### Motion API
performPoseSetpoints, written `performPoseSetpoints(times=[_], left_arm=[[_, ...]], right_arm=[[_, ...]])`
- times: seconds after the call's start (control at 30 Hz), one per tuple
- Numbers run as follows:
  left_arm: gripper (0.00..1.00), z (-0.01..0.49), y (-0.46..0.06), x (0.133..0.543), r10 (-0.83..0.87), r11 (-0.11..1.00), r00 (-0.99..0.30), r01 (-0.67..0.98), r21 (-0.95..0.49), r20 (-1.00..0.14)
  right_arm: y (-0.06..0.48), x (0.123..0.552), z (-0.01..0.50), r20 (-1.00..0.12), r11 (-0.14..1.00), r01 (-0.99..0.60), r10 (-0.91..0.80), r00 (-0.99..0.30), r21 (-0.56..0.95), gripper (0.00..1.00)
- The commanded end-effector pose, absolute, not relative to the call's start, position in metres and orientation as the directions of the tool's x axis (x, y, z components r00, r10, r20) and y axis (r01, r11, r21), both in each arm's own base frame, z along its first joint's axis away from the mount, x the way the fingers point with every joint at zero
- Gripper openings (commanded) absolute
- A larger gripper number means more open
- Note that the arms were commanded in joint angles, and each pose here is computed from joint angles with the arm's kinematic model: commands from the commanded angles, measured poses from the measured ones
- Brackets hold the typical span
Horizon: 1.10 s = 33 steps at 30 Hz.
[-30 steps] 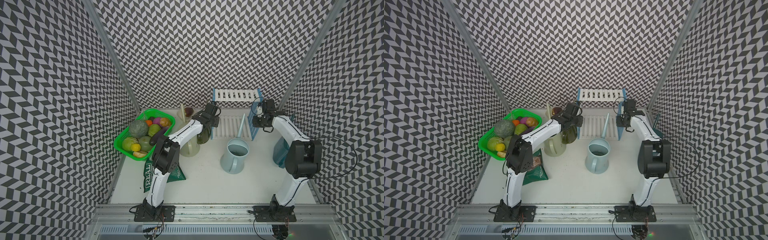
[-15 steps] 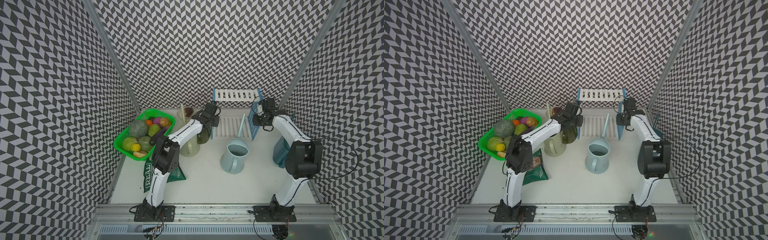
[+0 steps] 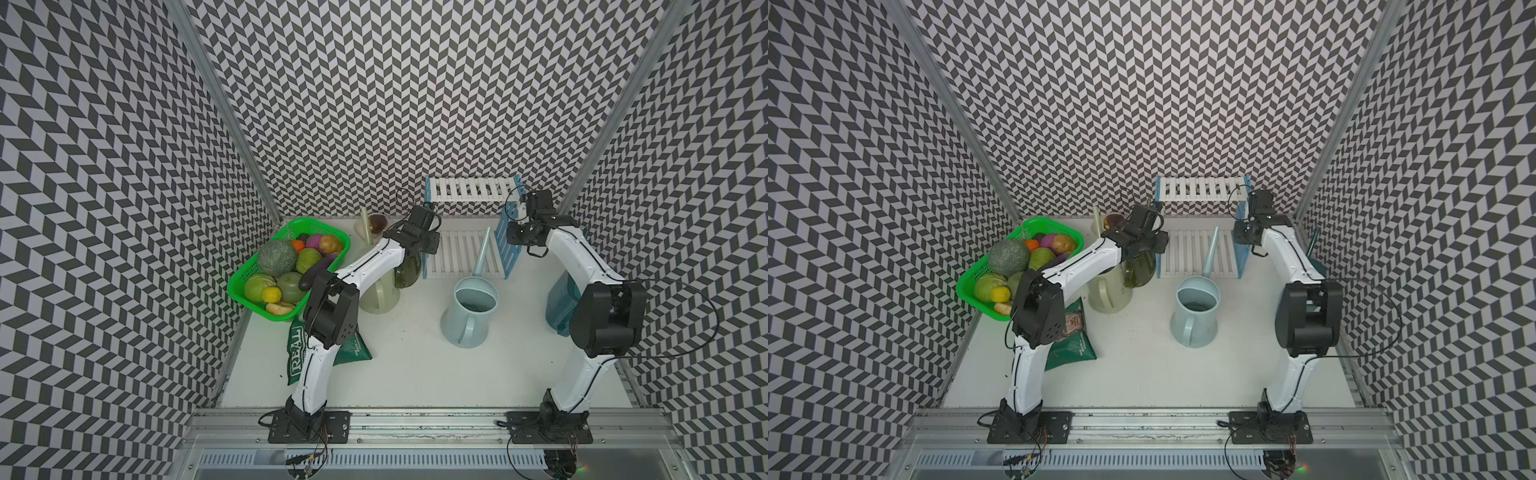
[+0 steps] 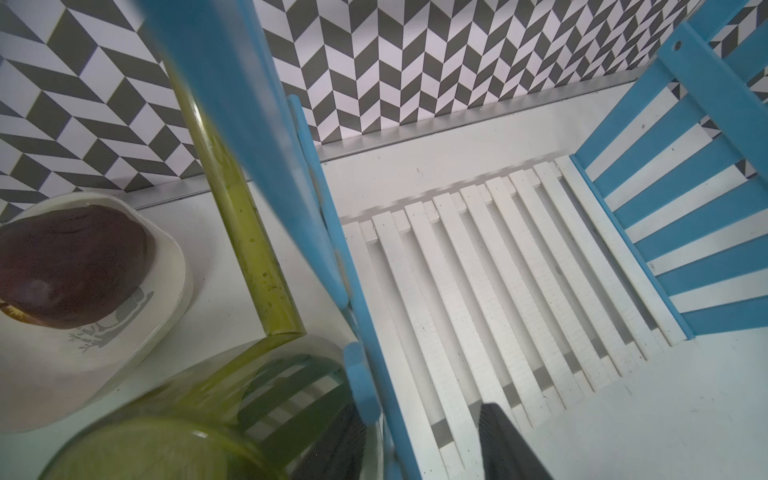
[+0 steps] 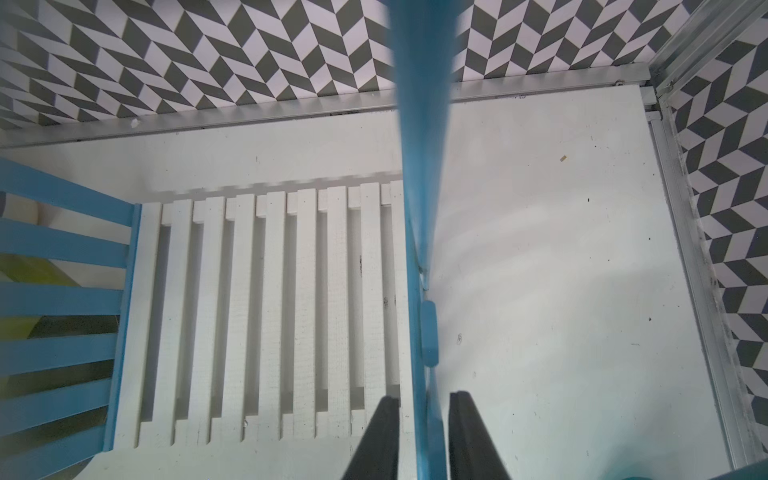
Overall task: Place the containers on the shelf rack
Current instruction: Move the shelf to the center of the board, then adjust the container at the center of the board.
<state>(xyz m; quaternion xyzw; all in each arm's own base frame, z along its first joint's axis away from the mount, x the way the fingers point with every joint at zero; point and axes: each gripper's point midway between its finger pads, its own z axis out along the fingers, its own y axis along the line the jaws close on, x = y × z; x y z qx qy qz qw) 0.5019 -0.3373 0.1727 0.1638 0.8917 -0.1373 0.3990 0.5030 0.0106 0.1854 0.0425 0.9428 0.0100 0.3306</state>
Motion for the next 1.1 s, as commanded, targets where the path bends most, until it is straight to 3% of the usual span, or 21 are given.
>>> performPoseSetpoints(times=[0.0,0.33,0.47,0.63,0.77,0.9,1.07], left_arm=[[0.54,0.236,-0.338,0.503,0.146,0.895,-0.533,0.43,-0.119,-0.833],[0.7,0.282,-0.329,0.477,0.165,0.862,-0.47,0.496,-0.105,-0.867],[0.79,0.29,-0.319,0.45,0.215,0.829,-0.448,0.553,-0.08,-0.868],[0.99,0.318,-0.303,0.409,0.276,0.768,-0.345,0.641,-0.01,-0.897],[1.0,0.324,-0.289,0.389,0.3,0.738,-0.286,0.674,0.031,-0.91],[1.0,0.315,-0.277,0.386,0.297,0.745,-0.323,0.667,0.006,-0.899],[1.0,0.31,-0.269,0.383,0.283,0.747,-0.336,0.664,-0.013,-0.898]], right_arm=[[0.017,0.503,0.227,-0.703,0.996,0.062,0.094,-0.705,0.071,0.33],[0.012,0.469,0.267,-0.755,0.994,0.076,0.108,-0.647,0.077,0.58],[0.02,0.44,0.282,-0.765,0.993,0.052,0.117,-0.633,0.109,0.61],[0.043,0.387,0.303,-0.794,0.992,0.054,0.122,-0.596,0.112,0.71],[0.085,0.338,0.32,-0.818,0.986,0.009,0.143,-0.558,0.166,0.73],[0.123,0.284,0.318,-0.799,0.983,-0.044,0.118,-0.589,0.178,0.74],[0.145,0.234,0.288,-0.691,0.978,0.007,0.153,-0.706,0.209,0.8]])
